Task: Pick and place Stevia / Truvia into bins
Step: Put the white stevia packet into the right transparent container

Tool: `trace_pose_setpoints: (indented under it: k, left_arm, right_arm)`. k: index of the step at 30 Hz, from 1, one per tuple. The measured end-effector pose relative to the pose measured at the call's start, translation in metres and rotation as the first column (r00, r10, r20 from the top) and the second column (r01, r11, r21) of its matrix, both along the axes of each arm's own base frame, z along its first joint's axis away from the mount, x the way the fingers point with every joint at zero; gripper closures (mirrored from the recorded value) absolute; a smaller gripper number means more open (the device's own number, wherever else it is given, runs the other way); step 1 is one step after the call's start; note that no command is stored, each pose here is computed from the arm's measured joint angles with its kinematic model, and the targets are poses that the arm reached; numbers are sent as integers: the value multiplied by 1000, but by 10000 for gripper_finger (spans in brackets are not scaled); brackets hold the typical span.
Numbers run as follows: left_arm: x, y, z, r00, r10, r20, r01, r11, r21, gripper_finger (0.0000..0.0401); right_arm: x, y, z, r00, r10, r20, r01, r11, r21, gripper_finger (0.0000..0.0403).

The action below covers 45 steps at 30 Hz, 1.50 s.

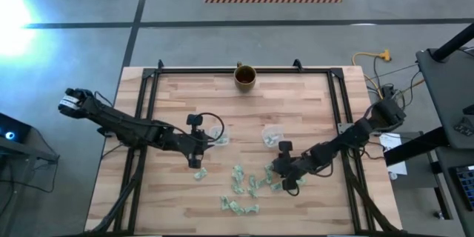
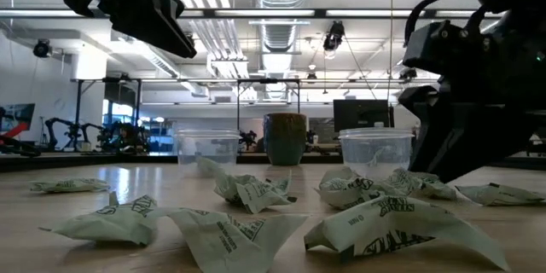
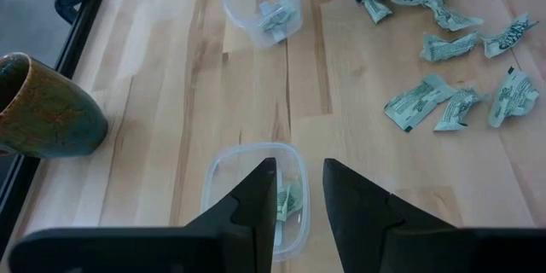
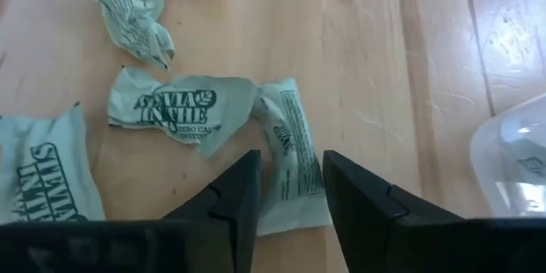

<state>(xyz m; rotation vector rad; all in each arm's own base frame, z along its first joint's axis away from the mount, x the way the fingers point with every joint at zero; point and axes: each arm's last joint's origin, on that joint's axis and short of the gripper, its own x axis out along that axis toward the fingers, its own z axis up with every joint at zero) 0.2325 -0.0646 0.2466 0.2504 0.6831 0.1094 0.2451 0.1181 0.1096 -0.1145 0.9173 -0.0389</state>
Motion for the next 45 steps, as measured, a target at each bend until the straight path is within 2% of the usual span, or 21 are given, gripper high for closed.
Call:
trace_pose_setpoints:
  k: [5,16,23,27,35,45]
  left_arm:
    - [0,0,0,1000,0,-1,0,1000,0,320]
    - [0,0,-1,1000,0,-1,0,1000,1,320]
    - [0,0,-1,1000,0,-3,0,1000,1,320]
    - [0,0,-1,1000,0,-3,0,1000,1,320]
    - [0,0,-2,1000,0,0,0,1000,0,320]
    - [0,0,-3,1000,-2,4,2,1000,1,320]
  right_arm:
    - [0,0,1,1000,-6,-1,6,1000,6,304]
    - [-2,-1,7,1000,-4,4,4,1000,3,377]
    - [1,0,26,997,33,68,-33,999,3,385]
    - [1,-1,41,993,43,106,-38,998,-50,385]
    - [-9,-18,66,977,-88,193,136,957,-257,385]
    - [-6,-49,73,950,-232,209,284,922,-265,385]
